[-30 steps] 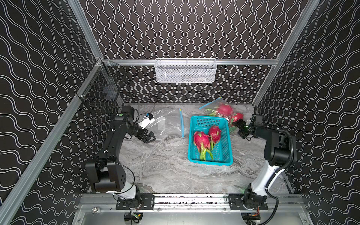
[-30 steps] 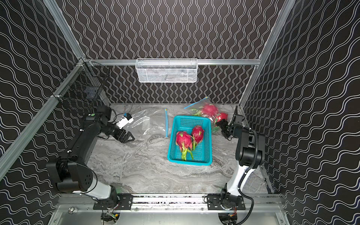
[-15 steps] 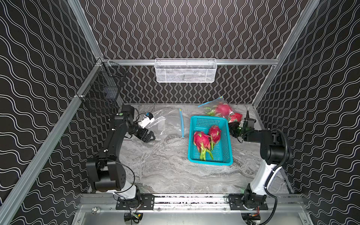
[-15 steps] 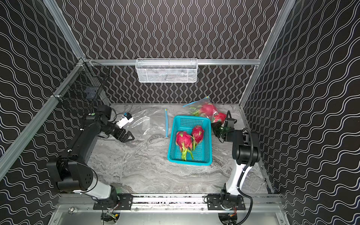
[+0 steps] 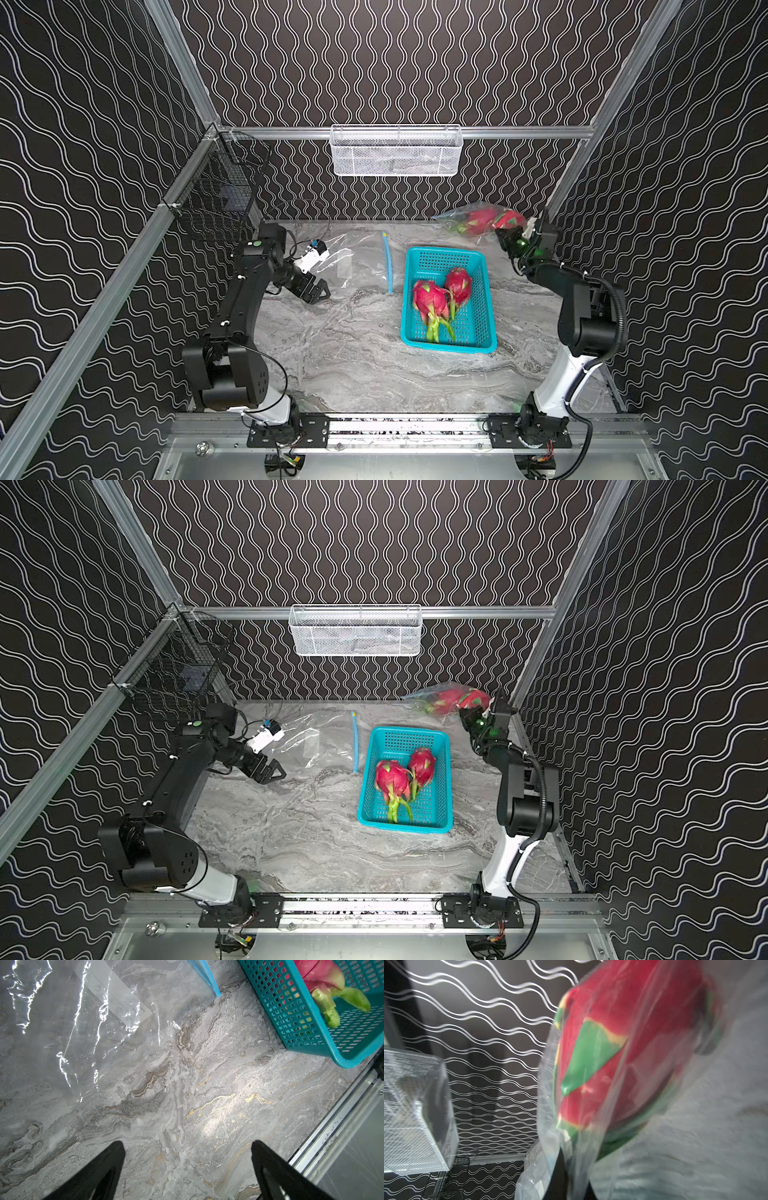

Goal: Open the zip-top bag and take out the dragon fruit
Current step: Pick up the zipper food storage bag at the center of the board, then place the zipper food storage bag at the center of the board.

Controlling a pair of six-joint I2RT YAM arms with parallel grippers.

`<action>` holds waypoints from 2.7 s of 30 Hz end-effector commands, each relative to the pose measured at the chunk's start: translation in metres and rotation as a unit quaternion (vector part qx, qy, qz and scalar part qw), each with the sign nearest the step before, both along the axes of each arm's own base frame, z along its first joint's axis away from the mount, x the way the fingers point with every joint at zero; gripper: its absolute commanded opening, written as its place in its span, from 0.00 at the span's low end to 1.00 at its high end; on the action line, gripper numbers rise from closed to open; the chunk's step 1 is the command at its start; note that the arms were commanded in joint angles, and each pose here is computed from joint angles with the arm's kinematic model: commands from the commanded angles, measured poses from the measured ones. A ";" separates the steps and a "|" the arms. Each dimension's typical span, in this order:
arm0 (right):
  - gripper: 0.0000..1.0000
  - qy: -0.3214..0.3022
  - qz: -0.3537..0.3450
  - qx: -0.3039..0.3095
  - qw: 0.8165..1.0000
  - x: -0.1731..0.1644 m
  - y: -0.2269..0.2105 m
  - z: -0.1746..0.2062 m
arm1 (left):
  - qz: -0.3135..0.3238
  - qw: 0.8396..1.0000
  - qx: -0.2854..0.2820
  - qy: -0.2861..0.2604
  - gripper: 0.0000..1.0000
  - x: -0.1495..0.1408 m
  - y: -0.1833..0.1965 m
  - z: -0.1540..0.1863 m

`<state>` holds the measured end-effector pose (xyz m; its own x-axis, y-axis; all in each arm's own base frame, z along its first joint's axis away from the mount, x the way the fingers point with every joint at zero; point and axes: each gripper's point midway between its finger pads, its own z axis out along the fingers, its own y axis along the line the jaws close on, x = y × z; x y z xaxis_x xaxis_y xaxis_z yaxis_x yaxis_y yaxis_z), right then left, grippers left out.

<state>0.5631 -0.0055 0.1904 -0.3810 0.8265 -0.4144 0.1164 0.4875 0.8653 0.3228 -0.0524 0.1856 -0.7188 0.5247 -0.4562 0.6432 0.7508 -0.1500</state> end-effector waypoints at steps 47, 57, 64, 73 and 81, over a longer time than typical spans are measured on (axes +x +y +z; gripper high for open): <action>0.00 -0.239 0.422 -0.073 0.872 -0.241 0.477 0.112 | 0.152 0.983 -0.098 -0.017 0.94 0.025 0.079 0.016; 0.40 -0.124 0.426 -0.160 0.882 -0.287 0.433 0.015 | 0.106 0.993 -0.039 0.030 0.92 0.009 0.089 -0.033; 0.62 -0.014 0.460 -0.230 0.858 -0.326 0.408 -0.047 | 0.063 0.995 -0.024 0.067 0.92 -0.003 0.073 -0.052; 0.60 0.054 0.455 -0.277 0.844 -0.344 0.366 -0.077 | 0.083 0.993 0.031 0.073 0.90 0.016 0.086 -0.082; 0.63 0.075 0.451 -0.298 0.838 -0.345 0.346 -0.099 | 0.090 0.988 -0.020 0.124 0.89 0.026 0.075 -0.107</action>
<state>0.2249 0.3685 0.1269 -0.7822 -0.0954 -0.6157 -0.4949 0.6953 0.5211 0.3461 0.0306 0.0840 -0.8718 0.4027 -0.2788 0.4710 0.8454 -0.2519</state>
